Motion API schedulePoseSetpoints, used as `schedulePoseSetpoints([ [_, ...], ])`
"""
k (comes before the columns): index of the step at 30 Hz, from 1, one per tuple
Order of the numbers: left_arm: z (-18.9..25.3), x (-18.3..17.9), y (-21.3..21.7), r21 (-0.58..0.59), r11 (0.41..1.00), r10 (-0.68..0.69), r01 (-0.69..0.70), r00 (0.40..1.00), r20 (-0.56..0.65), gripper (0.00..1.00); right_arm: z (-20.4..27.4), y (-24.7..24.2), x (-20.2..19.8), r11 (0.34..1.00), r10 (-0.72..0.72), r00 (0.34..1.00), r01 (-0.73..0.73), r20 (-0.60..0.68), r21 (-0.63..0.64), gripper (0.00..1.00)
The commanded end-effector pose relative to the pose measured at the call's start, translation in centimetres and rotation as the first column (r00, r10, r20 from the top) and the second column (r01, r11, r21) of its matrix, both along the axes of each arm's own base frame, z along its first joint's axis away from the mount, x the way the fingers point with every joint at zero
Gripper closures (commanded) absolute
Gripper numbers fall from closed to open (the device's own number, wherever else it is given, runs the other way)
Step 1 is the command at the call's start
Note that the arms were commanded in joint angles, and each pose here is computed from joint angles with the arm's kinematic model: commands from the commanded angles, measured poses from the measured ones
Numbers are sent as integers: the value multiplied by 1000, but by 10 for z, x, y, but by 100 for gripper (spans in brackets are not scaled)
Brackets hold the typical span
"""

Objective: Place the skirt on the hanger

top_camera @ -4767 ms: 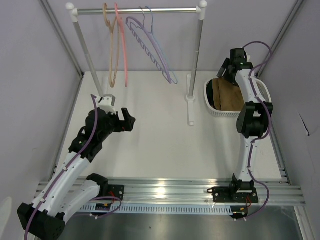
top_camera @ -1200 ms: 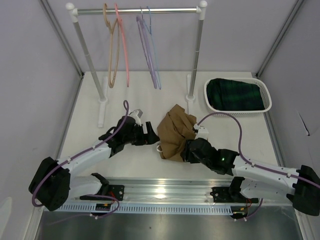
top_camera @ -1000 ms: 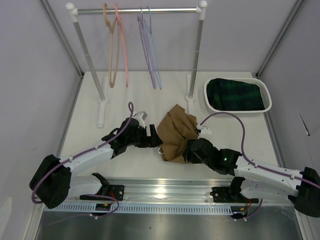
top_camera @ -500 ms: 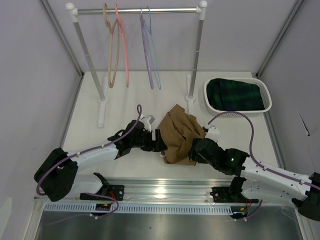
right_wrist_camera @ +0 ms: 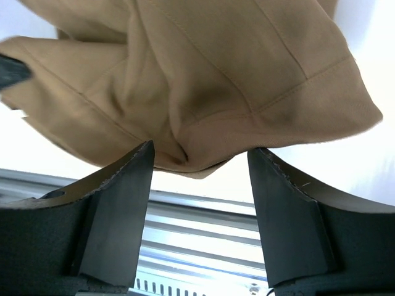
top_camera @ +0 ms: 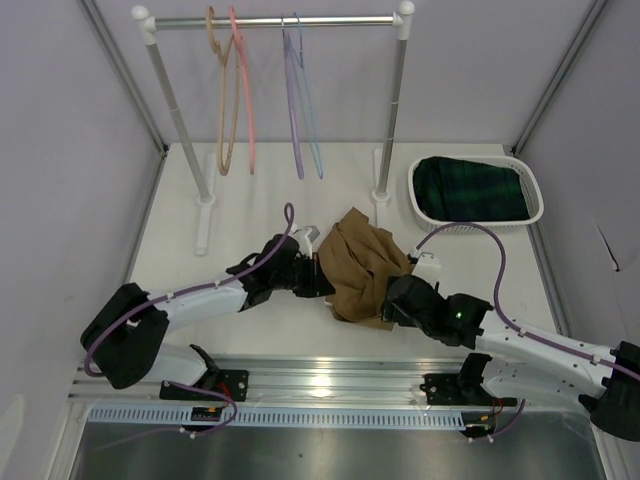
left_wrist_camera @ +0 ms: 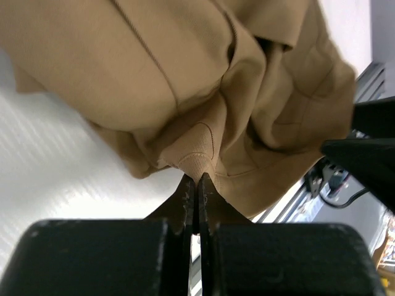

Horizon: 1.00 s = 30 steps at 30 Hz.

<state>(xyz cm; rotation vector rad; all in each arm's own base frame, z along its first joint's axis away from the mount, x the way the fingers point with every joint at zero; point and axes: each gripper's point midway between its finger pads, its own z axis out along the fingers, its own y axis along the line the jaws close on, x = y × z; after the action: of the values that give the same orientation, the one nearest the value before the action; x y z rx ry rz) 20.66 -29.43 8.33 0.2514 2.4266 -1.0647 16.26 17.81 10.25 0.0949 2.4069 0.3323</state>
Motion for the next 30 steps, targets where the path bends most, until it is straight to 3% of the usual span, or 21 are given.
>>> schedulePoseSetpoints([
  [1, 33, 29, -7, -49, 992, 121, -118, 991, 55, 100, 14, -9, 14, 998, -61, 997, 61, 37, -4, 32],
  [6, 38, 54, 26, 1, 948, 317, -318, 947, 58, 100, 19, -16, 19, 998, -67, 997, 67, 44, -6, 30],
  [12, 40, 66, 54, 12, 908, 417, -419, 907, 60, 100, 16, -22, 20, 997, -82, 996, 82, 40, -4, 23],
  [22, 31, 62, 60, 24, 911, 410, -411, 911, 44, 100, 6, 3, 17, 997, 44, 998, -47, 45, 68, 27],
  [30, 30, 60, 57, 23, 919, 393, -394, 919, 41, 100, 3, 30, 25, 987, 151, 986, -154, 66, 37, 28],
])
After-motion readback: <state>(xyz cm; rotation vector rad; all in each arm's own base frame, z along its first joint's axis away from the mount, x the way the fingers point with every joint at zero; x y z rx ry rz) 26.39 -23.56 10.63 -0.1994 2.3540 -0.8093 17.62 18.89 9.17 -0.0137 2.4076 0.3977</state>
